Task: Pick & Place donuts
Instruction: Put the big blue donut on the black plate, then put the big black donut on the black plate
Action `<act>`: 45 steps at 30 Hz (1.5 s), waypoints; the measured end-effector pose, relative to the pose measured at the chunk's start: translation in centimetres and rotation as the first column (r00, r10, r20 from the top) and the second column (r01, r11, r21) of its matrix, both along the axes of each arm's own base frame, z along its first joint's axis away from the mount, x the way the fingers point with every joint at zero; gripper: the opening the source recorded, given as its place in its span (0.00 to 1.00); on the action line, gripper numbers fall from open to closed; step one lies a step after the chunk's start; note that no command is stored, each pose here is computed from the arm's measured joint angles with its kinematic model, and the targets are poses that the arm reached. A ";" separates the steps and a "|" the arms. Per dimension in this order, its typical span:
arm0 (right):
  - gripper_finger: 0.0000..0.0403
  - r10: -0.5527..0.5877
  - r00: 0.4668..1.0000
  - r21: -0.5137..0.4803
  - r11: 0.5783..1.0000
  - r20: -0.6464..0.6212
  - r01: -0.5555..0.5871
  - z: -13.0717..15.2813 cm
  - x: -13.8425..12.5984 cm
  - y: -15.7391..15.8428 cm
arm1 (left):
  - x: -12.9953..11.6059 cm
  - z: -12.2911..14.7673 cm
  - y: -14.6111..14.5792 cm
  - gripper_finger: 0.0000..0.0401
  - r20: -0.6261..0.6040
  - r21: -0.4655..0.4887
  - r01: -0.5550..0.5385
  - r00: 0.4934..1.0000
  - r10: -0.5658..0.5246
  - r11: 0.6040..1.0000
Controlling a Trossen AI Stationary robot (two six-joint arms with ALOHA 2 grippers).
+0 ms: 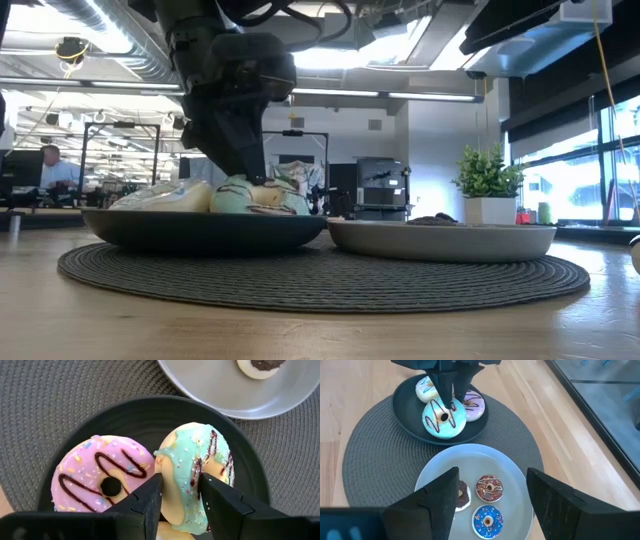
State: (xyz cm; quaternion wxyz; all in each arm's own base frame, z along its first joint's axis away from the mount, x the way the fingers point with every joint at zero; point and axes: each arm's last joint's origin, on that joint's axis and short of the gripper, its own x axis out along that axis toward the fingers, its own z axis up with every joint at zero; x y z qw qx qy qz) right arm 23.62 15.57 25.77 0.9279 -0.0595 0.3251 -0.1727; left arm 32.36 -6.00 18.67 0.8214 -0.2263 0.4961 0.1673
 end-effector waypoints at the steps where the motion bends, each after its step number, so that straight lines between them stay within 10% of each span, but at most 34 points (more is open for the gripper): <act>1: 0.58 0.001 1.000 -0.001 1.000 0.000 -0.001 0.0 0.0 0.0 | 0.0 0.0 0.0 0.32 0.001 0.000 0.007 1.000 -0.007 1.000; 24: 0.58 0.000 1.000 -0.003 1.000 -0.014 0.000 -0.1 -0.1 -0.1 | -0.6 2.4 0.5 0.67 0.087 0.027 -0.005 0.996 0.002 1.000; 32: 0.58 0.194 0.962 0.275 0.952 -0.190 -0.137 -1.9 -0.6 1.4 | -0.7 4.0 0.0 0.67 0.196 0.145 -0.009 0.980 -0.020 0.989; 45: 0.58 0.080 0.905 0.423 0.899 -0.418 0.116 -8.5 -2.9 1.5 | -1.2 4.9 -2.3 0.67 0.256 0.279 0.036 0.960 -0.111 0.960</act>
